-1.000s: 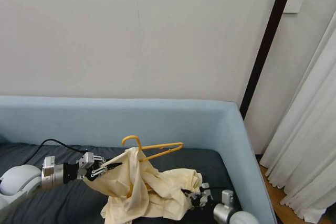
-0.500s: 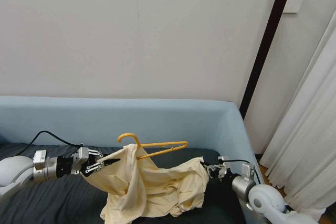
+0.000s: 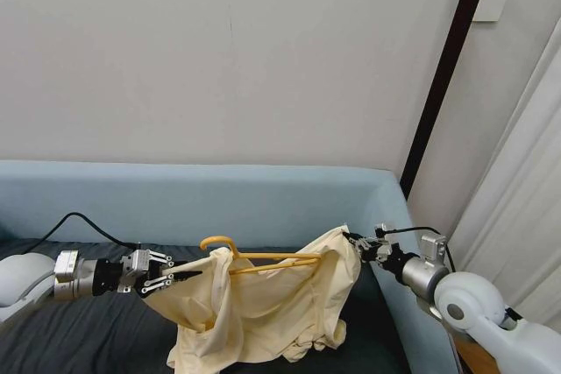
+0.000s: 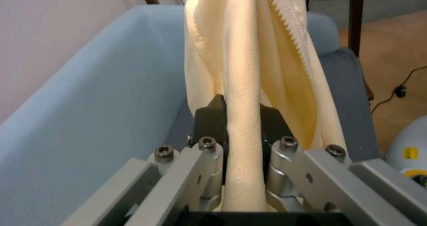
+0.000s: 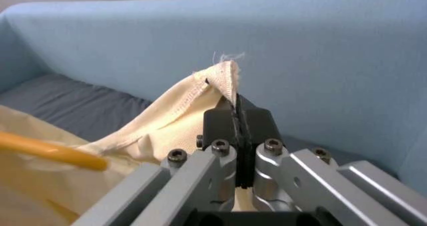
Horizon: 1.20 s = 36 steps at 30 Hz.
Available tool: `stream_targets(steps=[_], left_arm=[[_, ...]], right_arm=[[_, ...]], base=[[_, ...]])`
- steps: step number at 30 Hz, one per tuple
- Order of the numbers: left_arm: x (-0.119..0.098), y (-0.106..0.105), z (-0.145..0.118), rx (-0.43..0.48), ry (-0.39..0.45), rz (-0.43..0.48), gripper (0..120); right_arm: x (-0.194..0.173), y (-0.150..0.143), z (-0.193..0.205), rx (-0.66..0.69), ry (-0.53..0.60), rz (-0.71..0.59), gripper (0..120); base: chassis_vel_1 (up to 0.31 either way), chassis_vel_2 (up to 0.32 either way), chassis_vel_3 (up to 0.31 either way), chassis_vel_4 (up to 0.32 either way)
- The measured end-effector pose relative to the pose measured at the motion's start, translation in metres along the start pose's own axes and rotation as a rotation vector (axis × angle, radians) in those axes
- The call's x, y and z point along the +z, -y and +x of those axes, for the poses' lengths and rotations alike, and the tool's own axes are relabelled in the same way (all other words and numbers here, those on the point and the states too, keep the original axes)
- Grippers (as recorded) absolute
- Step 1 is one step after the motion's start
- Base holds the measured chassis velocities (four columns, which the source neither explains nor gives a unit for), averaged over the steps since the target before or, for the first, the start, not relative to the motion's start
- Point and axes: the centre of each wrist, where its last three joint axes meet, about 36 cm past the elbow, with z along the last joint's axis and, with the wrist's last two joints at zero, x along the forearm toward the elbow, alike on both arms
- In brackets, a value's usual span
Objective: Pick up the clothes from the sofa and hang them on the clothes hanger.
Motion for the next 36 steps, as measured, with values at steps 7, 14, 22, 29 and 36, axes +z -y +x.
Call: stream_targets(steps=[7,14,22,29,36], left_arm=[[0.003,0.008,-0.01,-0.022,-0.02,0.037,6],[-0.007,0.021,-0.03,0.018,0.022,0.085,6],[-0.004,0.028,-0.034,0.023,-0.013,0.094,6],[0.0,0.025,-0.029,-0.012,-0.037,0.102,6],[0.005,0.029,-0.033,-0.02,-0.049,0.12,6]], right_arm=[[-0.03,-0.028,0.01,0.029,0.002,0.036,0],[-0.045,-0.033,0.007,0.057,0.013,0.041,0],[-0.044,-0.038,0.016,0.066,0.029,0.05,0],[-0.045,-0.051,0.026,0.041,0.05,0.06,0],[-0.05,-0.067,0.034,-0.003,0.07,0.063,0]], base=[[0.0,0.0,0.0,0.0],[0.0,0.0,0.0,0.0],[0.0,0.0,0.0,0.0],[0.0,0.0,0.0,0.0],[0.0,0.0,0.0,0.0]])
